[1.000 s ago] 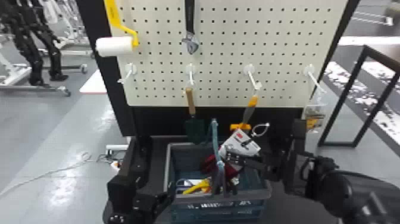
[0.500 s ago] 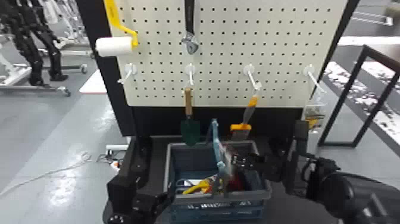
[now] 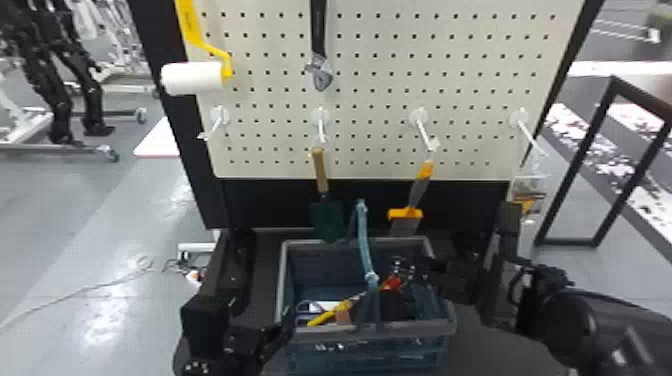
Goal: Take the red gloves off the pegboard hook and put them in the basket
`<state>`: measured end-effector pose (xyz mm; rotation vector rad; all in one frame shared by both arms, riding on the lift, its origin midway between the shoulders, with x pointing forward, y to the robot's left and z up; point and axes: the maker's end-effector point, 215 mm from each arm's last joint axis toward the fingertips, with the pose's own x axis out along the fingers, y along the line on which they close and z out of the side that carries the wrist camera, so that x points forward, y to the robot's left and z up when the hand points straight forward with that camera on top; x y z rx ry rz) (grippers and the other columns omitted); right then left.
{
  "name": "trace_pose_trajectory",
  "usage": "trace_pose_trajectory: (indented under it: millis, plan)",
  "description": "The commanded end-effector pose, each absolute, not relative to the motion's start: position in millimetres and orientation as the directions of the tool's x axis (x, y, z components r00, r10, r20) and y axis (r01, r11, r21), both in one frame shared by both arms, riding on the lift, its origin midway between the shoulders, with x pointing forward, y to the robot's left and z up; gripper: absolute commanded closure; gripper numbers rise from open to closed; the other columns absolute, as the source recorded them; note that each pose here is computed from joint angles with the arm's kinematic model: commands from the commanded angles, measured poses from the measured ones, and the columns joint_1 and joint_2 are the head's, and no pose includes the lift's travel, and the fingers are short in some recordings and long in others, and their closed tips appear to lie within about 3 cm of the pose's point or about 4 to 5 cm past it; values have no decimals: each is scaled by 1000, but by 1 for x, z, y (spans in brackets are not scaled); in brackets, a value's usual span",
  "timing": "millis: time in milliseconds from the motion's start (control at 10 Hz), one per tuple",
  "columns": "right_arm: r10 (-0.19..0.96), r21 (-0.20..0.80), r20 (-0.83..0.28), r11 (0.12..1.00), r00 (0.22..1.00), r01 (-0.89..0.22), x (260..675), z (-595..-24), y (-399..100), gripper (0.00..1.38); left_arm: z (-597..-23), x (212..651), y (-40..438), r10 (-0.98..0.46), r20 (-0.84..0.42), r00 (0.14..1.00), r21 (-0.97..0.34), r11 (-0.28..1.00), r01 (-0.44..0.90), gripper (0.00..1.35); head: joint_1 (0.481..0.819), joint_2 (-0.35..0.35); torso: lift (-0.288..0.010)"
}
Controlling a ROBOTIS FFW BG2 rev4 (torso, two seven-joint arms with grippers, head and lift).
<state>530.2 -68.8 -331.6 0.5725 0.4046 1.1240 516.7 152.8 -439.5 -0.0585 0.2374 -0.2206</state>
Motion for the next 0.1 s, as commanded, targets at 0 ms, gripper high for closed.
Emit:
trace_pose_trajectory:
  millis: [0]
  plan:
    - [922,612,-17,315,386,-725,531,-331,-69,245,-439,517,153,-224,-226,948,-83,974,210,243,549,0,-100]
